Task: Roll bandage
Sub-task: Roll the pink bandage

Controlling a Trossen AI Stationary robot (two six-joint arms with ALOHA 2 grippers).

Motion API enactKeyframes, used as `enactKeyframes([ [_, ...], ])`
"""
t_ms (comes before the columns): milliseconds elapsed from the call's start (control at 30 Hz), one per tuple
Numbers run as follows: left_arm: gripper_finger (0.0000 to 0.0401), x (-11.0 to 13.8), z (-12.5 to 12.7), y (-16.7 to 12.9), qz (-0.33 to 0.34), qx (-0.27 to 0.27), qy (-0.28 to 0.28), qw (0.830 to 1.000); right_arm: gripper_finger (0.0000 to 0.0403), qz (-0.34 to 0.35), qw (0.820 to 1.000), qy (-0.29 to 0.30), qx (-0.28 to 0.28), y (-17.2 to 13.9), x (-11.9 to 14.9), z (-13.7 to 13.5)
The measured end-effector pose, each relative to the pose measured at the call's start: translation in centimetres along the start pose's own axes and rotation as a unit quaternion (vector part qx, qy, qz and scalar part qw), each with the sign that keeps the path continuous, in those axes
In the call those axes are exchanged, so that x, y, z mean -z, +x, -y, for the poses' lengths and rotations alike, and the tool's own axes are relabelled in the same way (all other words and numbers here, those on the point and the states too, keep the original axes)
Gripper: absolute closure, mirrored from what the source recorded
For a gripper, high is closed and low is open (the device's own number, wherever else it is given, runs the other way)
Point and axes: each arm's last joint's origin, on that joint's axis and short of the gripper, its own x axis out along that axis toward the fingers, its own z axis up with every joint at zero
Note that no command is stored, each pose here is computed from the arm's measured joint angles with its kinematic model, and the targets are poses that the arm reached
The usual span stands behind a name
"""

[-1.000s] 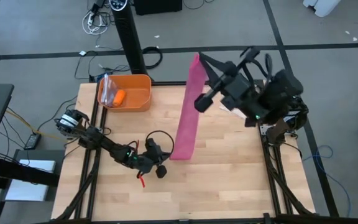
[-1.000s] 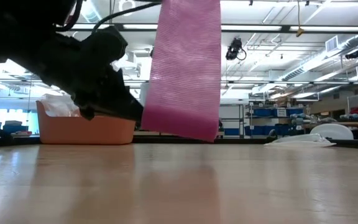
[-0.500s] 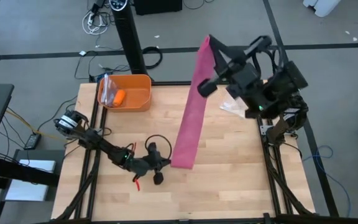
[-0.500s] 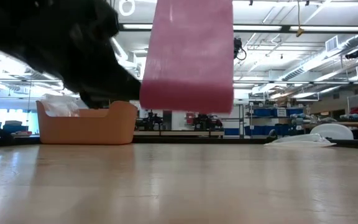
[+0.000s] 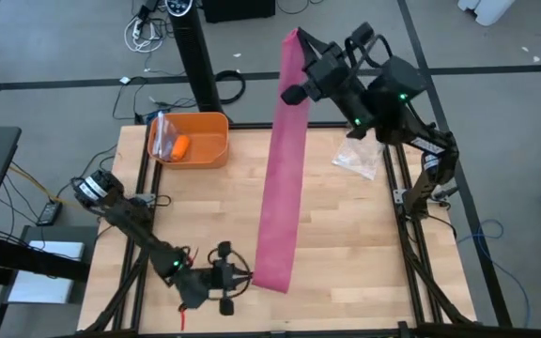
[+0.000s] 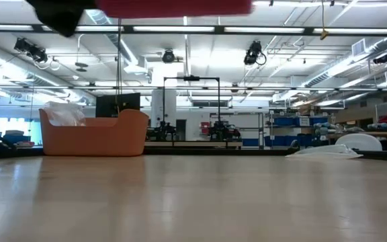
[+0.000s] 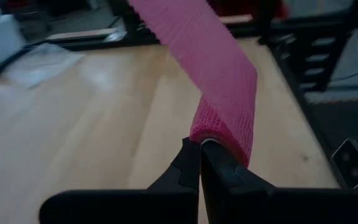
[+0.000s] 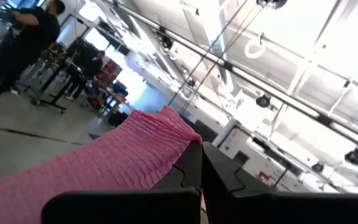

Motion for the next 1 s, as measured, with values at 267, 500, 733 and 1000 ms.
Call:
enactKeyframes([
  [267, 0.0396, -1.6, 2.8, -4.8, 0.019, -0.016, 0.009, 1.000, 0.0403, -0.009, 0.999, 0.029, -0.013, 2.2, 2.3, 0.6],
  [500, 0.0396, -2.5, 4.6, -7.7, 0.061, -0.027, 0.036, 0.997, 0.0403, -0.059, 0.992, 0.083, -0.070, 5.7, 7.0, 0.0],
  [733, 0.0396, -3.6, 5.6, -9.2, 0.077, -0.023, 0.057, 0.995, 0.0403, -0.130, 0.974, 0.109, -0.150, 8.0, 13.0, -3.8],
  [1000, 0.0396, -3.7, 5.6, -9.3, 0.079, -0.023, 0.058, 0.995, 0.0402, -0.202, 0.941, 0.116, -0.246, 7.5, 18.5, -9.7],
])
